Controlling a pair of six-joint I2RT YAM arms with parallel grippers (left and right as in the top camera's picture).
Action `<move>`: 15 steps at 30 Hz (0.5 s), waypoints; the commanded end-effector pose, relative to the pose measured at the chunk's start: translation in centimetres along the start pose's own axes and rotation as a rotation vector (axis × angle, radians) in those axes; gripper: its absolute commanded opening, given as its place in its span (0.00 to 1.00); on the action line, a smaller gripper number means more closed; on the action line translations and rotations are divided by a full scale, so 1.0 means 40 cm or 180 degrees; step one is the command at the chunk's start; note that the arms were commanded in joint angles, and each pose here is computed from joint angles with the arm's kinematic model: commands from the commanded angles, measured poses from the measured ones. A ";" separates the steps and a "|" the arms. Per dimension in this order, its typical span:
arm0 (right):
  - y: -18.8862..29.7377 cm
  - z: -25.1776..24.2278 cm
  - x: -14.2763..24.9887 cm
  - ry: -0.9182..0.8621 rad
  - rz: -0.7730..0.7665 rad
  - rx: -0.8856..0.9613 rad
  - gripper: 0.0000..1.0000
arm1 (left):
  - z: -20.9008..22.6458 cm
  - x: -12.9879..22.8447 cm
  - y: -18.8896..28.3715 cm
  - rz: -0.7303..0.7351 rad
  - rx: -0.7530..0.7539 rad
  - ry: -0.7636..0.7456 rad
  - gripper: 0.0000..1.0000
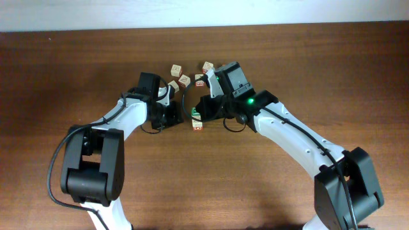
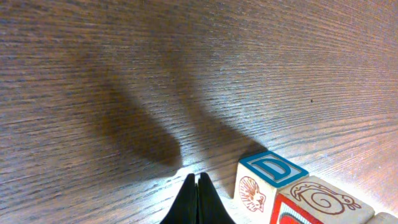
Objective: Rotate 4 blocks
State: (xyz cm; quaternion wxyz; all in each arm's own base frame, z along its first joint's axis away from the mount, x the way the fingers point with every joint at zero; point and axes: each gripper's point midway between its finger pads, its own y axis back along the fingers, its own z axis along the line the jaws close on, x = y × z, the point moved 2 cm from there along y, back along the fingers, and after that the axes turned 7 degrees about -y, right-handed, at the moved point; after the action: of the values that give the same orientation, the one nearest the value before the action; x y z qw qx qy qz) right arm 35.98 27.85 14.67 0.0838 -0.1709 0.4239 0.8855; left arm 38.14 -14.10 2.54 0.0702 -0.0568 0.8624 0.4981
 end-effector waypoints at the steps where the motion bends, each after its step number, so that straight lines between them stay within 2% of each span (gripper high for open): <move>1: 0.026 0.039 -0.028 0.0143 -0.0135 -0.0064 0.04 | 0.005 -0.020 0.009 -0.0073 -0.0083 -0.0080 0.00; 3: 0.124 0.069 -0.051 0.0283 -0.0400 -0.0003 0.04 | 0.030 -0.059 0.068 -0.0182 -0.0111 -0.0003 0.00; 5: 0.307 0.066 -0.074 0.0339 -0.0775 0.0122 0.04 | 0.032 -0.138 0.237 -0.0565 -0.0283 -0.0206 0.00; 6: 0.479 0.025 -0.053 0.0302 -0.1108 0.0489 0.04 | 0.049 -0.173 0.385 -0.1035 -0.0720 -0.0216 0.03; 7: 0.584 -0.011 -0.017 0.0174 -0.1298 0.0761 0.08 | 0.062 -0.183 0.508 -0.1429 -0.0960 -0.0177 0.25; 8: 0.679 -0.025 0.028 0.0096 -0.1496 0.0903 0.20 | 0.067 -0.181 0.568 -0.1610 -0.1026 -0.0146 0.45; 9: 0.752 -0.027 0.080 0.0077 -0.1666 0.1005 0.34 | 0.071 -0.179 0.586 -0.1658 -0.1040 -0.0124 0.59; 10: 0.801 -0.025 0.124 0.0082 -0.1783 0.1060 0.40 | 0.073 -0.179 0.586 -0.1658 -0.1043 -0.0121 0.99; 12: 0.851 -0.046 0.232 0.0019 -0.1726 0.1211 0.81 | 0.087 -0.180 0.593 -0.1682 -0.1175 -0.0089 0.99; 13: 0.852 -0.071 0.273 -0.0046 -0.1577 0.1357 0.99 | 0.113 -0.179 0.605 -0.1708 -0.1402 -0.0031 0.99; 15: 0.848 -0.077 0.287 -0.0067 -0.1499 0.1389 0.99 | 0.116 -0.180 0.606 -0.1713 -0.1434 -0.0023 0.99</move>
State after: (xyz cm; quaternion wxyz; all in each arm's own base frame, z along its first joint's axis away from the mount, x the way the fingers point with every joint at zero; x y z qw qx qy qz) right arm 16.05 4.69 33.16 0.3191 -0.2350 0.5419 0.7411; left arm 41.43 1.22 21.98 0.1909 -0.2857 0.7032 0.6224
